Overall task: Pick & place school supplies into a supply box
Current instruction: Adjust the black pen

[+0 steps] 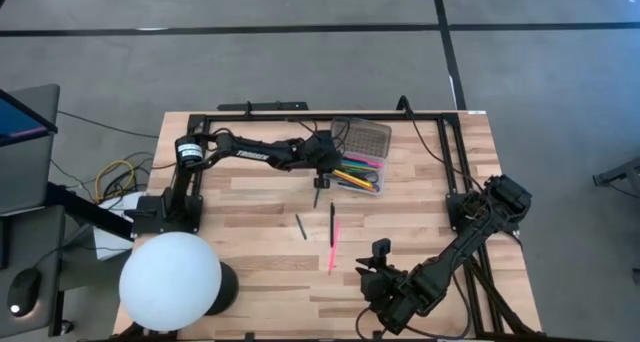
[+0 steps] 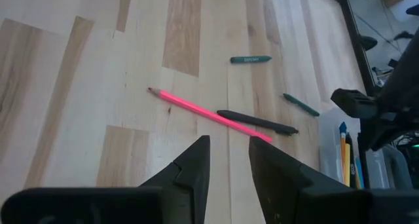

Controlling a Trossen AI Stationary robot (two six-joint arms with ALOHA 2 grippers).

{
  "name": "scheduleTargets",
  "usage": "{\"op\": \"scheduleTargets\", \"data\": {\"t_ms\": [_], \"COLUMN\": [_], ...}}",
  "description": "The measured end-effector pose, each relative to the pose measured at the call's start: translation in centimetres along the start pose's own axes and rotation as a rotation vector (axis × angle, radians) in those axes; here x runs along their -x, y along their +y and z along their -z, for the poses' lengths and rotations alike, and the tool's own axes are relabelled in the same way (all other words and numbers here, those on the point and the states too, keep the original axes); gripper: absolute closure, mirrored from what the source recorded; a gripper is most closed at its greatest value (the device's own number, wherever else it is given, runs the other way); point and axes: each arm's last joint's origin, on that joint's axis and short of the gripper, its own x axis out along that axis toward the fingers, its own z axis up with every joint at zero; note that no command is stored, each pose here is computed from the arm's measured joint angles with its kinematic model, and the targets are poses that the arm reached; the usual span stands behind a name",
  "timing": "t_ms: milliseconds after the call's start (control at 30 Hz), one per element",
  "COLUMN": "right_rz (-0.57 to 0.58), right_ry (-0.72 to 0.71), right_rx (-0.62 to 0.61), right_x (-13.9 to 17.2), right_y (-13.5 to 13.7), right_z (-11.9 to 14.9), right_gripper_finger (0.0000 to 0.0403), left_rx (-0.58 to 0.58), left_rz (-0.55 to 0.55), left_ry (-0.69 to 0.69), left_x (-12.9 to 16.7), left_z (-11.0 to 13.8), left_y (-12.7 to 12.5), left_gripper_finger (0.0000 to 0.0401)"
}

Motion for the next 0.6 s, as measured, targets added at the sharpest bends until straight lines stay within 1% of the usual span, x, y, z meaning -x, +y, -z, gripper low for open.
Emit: {"op": "scheduleTargets", "data": {"t_ms": [67, 167, 267, 367, 467, 600], "right_rz": [0.0, 0.01, 0.015, 0.024, 0.033, 0.051], "right_ry": [0.0, 0.0, 0.006, 0.017, 0.028, 0.056], "right_rx": [0.0, -0.002, -0.01, -0.027, -0.037, -0.036], "right_x": [0.0, -0.1, -0.4, -0.7, -1.1, -2.1], "right_y": [0.0, -0.1, -0.4, -0.7, -1.0, -1.2], "right_z": [0.0, 0.0, -0.1, -0.2, -0.2, 0.0], "right_gripper_finger": [0.0301, 0.0301, 0.0301, 0.0301, 0.0301, 0.0301], "left_rx": [-0.01, -0.044, -0.075, -0.099, -0.101, -0.073], "left_rz": [-0.012, 0.008, 0.048, 0.091, 0.175, 0.35], "left_ry": [0.025, 0.048, 0.07, 0.066, 0.043, 0.049], "left_x": [0.1, 1.3, 3.1, 5.8, 8.8, 12.1], "left_z": [0.0, -0.7, -1.8, -2.8, -3.6, -3.5], "left_y": [-0.3, -0.9, -1.3, -1.7, -1.9, -2.5], "left_gripper_finger": [0.0333, 0.0333, 0.0334, 0.0334, 0.0334, 0.0334]}}
